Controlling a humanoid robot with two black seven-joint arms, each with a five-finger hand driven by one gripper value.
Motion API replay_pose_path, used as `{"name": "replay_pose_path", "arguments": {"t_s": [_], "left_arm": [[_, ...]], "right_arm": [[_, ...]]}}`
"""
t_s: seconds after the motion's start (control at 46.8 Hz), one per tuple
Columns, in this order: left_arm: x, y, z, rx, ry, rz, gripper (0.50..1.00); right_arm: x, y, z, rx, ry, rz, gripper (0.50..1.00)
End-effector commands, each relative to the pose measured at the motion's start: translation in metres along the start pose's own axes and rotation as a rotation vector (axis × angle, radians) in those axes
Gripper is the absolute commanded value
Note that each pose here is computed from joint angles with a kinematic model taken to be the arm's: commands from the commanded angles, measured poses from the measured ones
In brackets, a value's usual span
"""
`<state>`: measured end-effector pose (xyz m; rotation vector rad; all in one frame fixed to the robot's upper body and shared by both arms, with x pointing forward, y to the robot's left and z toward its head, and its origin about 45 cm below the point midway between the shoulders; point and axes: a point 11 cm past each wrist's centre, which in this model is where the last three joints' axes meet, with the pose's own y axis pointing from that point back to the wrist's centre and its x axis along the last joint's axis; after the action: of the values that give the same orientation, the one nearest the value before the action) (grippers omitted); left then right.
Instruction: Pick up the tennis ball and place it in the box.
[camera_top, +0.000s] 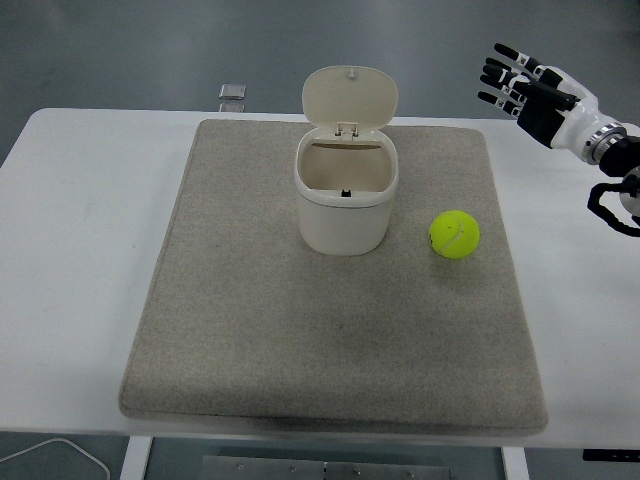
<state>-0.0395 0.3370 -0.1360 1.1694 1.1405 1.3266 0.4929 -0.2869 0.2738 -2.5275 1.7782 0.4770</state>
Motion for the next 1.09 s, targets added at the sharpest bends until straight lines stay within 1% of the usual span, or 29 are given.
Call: {"name": "replay_pose_path", "arguments": {"t_s": [0.0,0.064,0.128,0.256,0.342,0.47,0.534,0.598,0.641,0.705,0.769,0.855,0.94,1.004,1.068], "left_arm": [[0.000,0.000,0.001,-0.001,0.001,0.000,0.992],[0.000,0.000,0.001,-0.001,0.000,0.000,0.992],[0.000,0.000,0.001,-0.001,0.000,0.000,0.992],[0.000,0.000,0.000,0.000,0.001,0.000,0.992],[0.000,0.000,0.001,-0.001,0.001,0.002,0.992],[0.000,0.000,0.000,0.001,0.000,0.000,0.992],[0.000,0.000,0.001,-0.001,0.001,0.000,0.992],[0.000,0.000,0.000,0.000,0.001,0.000,0.992],[0.000,0.000,0.001,-0.001,0.000,0.000,0.992],[0.000,0.000,0.001,-0.001,0.000,0.000,0.992],[0.000,0.000,0.001,-0.001,0.000,0.000,0.992],[0.000,0.000,0.000,0.000,0.001,0.000,0.992],[0.000,0.000,0.000,0.000,0.001,0.000,0.992],[0.000,0.000,0.000,0.001,0.000,0.000,0.992],[0.000,0.000,0.000,0.000,0.001,0.000,0.992]], "right_arm": [[0.002,0.003,0.000,-0.005,0.035,-0.007,0.930],[0.003,0.006,-0.003,-0.008,0.063,-0.025,0.930],[0.001,0.009,-0.005,-0.012,0.098,-0.056,0.930],[0.002,0.012,-0.008,-0.019,0.202,-0.084,0.930],[-0.004,0.013,-0.005,-0.024,0.279,-0.125,0.928],[-0.007,0.019,-0.006,-0.025,0.416,-0.177,0.926],[-0.011,0.022,-0.006,-0.036,0.475,-0.205,0.926],[-0.016,0.025,-0.003,-0.051,0.538,-0.239,0.926],[-0.016,0.027,-0.003,-0.060,0.585,-0.256,0.926],[-0.018,0.030,-0.002,-0.058,0.654,-0.295,0.926],[-0.022,0.034,0.003,-0.066,0.735,-0.336,0.926],[-0.023,0.038,0.015,-0.090,0.849,-0.389,0.926],[-0.020,0.042,0.017,-0.094,0.933,-0.418,0.926],[-0.019,0.044,0.019,-0.106,0.978,-0.432,0.926],[-0.022,0.045,0.023,-0.117,1.014,-0.452,0.926]]}}
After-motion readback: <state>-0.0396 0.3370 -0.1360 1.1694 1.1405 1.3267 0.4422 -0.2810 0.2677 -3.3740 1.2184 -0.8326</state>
